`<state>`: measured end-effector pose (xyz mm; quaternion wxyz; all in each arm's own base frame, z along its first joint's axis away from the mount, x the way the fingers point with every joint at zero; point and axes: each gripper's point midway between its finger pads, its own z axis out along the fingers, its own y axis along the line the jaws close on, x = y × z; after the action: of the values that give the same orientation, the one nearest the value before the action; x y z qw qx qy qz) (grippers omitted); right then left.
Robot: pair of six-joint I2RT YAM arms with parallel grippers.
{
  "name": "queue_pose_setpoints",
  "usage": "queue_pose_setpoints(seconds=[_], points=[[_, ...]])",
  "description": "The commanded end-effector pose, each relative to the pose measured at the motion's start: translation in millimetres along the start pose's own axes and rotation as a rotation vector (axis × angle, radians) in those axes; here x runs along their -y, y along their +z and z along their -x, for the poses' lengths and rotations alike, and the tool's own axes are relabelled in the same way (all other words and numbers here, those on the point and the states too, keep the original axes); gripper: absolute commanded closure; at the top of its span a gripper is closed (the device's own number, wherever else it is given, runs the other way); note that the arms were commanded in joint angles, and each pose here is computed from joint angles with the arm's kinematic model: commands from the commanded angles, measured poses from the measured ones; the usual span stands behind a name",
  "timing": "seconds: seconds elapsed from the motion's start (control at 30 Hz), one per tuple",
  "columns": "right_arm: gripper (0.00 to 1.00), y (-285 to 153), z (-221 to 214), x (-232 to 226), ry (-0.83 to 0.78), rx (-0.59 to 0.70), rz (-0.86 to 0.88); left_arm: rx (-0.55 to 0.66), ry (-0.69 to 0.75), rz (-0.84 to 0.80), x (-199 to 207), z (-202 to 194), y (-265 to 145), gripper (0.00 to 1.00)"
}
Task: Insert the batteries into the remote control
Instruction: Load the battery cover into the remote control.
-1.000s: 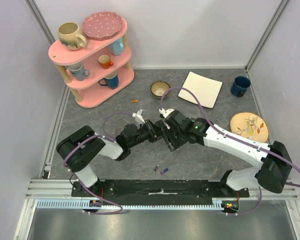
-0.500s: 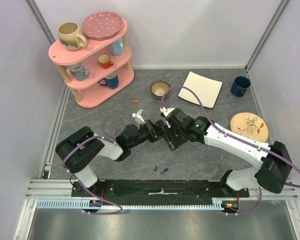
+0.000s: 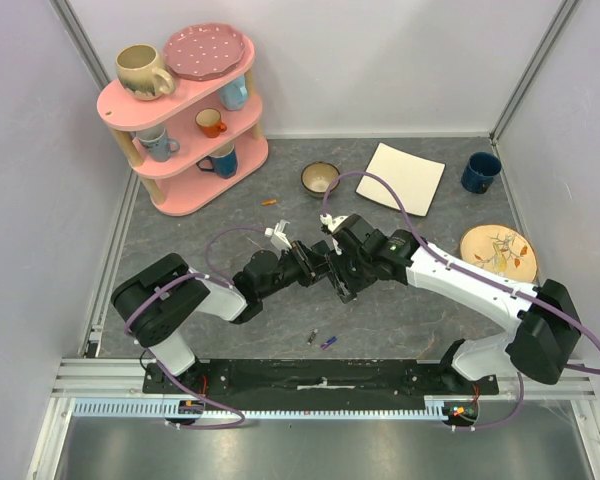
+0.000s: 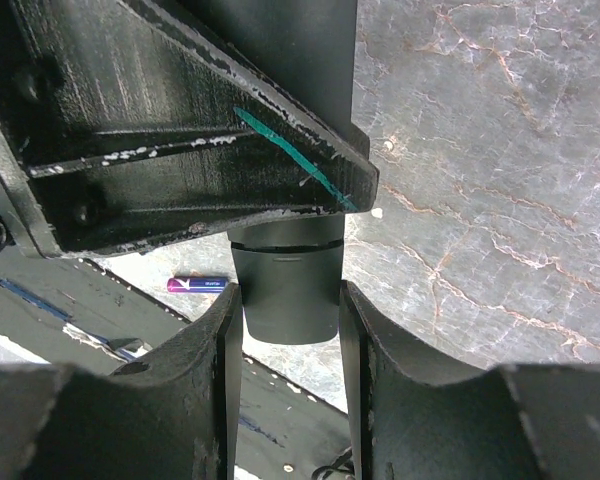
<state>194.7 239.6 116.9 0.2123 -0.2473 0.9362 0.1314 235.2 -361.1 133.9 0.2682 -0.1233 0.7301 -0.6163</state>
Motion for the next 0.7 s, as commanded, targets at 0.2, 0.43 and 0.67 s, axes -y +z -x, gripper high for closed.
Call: queue_pose_setpoints(seconds=[0.2,0.43,0.67], points=[[0.83,5.3,51.5,28.7,0.052,0.159,-0.117,-0.111,0.031,-0.528,145.1,-27.8,-32.9,0.98],[0.83,6.0,58.1,30.6,0.058,0.172,-0.12,-0.117,0.034,-0.527,145.4,-29.6,-33.7,0.98],[0.83,6.2,66.6,31.4,0.063,0.185,-0.125,-0.126,0.036,-0.529,146.8,-31.8,-33.3,0.98]])
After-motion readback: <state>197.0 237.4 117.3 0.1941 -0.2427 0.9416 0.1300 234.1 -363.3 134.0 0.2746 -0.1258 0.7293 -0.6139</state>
